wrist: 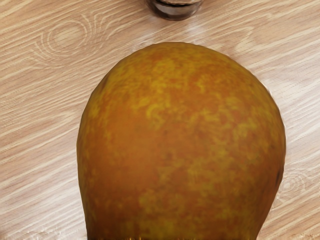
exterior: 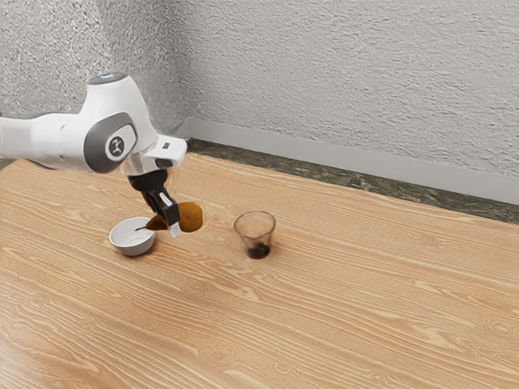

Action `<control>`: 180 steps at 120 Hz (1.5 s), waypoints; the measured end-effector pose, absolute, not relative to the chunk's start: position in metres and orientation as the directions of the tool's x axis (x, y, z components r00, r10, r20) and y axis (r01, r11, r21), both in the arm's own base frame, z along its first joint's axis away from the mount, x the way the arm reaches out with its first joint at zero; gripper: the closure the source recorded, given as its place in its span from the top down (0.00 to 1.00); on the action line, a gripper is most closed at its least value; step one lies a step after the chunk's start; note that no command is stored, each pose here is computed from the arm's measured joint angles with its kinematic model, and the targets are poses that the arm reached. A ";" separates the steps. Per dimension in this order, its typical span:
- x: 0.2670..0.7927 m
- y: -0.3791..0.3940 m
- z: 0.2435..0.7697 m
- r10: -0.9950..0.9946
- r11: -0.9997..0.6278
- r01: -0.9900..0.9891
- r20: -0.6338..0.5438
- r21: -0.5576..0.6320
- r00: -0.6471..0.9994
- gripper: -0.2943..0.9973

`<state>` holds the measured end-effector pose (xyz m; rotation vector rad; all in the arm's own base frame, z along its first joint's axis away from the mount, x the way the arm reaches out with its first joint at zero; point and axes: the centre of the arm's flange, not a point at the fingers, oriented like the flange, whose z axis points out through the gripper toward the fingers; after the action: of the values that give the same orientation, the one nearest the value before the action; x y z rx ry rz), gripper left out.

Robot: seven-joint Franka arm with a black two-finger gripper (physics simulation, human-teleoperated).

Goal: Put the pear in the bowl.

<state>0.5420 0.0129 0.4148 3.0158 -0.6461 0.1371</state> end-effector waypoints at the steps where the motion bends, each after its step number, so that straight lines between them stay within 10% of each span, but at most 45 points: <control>1: 0.542 0.017 0.414 -0.402 -0.913 -0.406 0.094 0.036 0.911 0.36; 46: 0.521 0.199 0.396 -0.188 -0.982 -0.188 -0.011 0.004 0.982 0.37; 118: 0.592 0.208 0.337 -0.245 -0.967 -0.250 -0.100 -0.039 0.964 0.38; 144: 0.593 0.208 0.335 -0.250 -0.968 -0.252 -0.091 -0.015 0.964 0.62; 180: 0.589 0.073 0.526 -0.572 -0.819 -0.571 0.010 -0.053 0.820 0.74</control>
<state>0.5888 0.0726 0.5258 3.0419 -0.9563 0.0405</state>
